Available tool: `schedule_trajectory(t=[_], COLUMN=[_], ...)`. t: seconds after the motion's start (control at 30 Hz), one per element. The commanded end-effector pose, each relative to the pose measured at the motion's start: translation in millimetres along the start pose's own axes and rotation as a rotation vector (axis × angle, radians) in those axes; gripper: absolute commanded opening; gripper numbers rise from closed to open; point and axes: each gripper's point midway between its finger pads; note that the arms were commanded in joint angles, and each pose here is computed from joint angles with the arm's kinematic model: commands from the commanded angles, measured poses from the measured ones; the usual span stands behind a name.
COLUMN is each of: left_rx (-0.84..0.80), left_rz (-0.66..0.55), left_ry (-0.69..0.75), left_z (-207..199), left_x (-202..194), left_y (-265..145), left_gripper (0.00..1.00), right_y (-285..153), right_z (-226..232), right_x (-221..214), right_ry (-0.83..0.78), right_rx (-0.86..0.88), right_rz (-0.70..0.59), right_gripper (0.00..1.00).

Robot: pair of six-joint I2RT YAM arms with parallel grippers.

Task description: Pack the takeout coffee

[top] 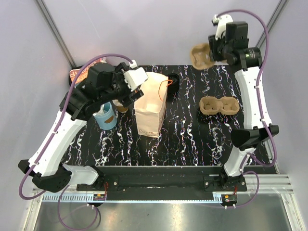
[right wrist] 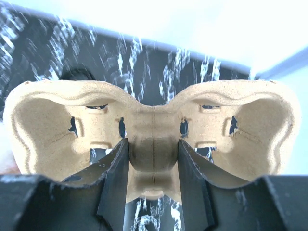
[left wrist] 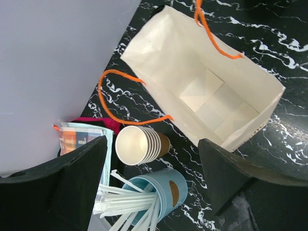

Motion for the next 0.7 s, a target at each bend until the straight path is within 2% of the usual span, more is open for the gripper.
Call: schedule_trajectory(t=[0.0, 0.13, 0.33, 0.5, 0.67], left_rx=[0.148, 0.209, 0.328, 0.358, 0.355], left_rz=[-0.085, -0.084, -0.079, -0.078, -0.069], left_ry=[-0.047, -0.068, -0.124, -0.152, -0.155], left_z=[36, 49, 77, 87, 88], left_x=[25, 23, 14, 8, 1], left_y=[-14, -16, -19, -20, -12], left_gripper=[0.84, 0.85, 0.88, 0.90, 0.91], right_y=[-13, -23, -26, -31, -43], right_z=[26, 59, 119, 158, 197], right_x=[43, 77, 95, 93, 73], right_ry=[-0.109, -0.233, -0.359, -0.448, -0.549], right_rx=[-0.011, -0.024, 0.012, 0.054, 0.125], right_rz=[-0.093, -0.189, -0.261, -0.271, -0.241], right_gripper=[0.35, 0.35, 0.35, 0.35, 0.35])
Point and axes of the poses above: each gripper's point midway between its finger pads, its own y axis out along the fingers, its own z axis along the line the jaws close on, x = y × z, and after that the axes turned 3 degrees about -y, right-handed
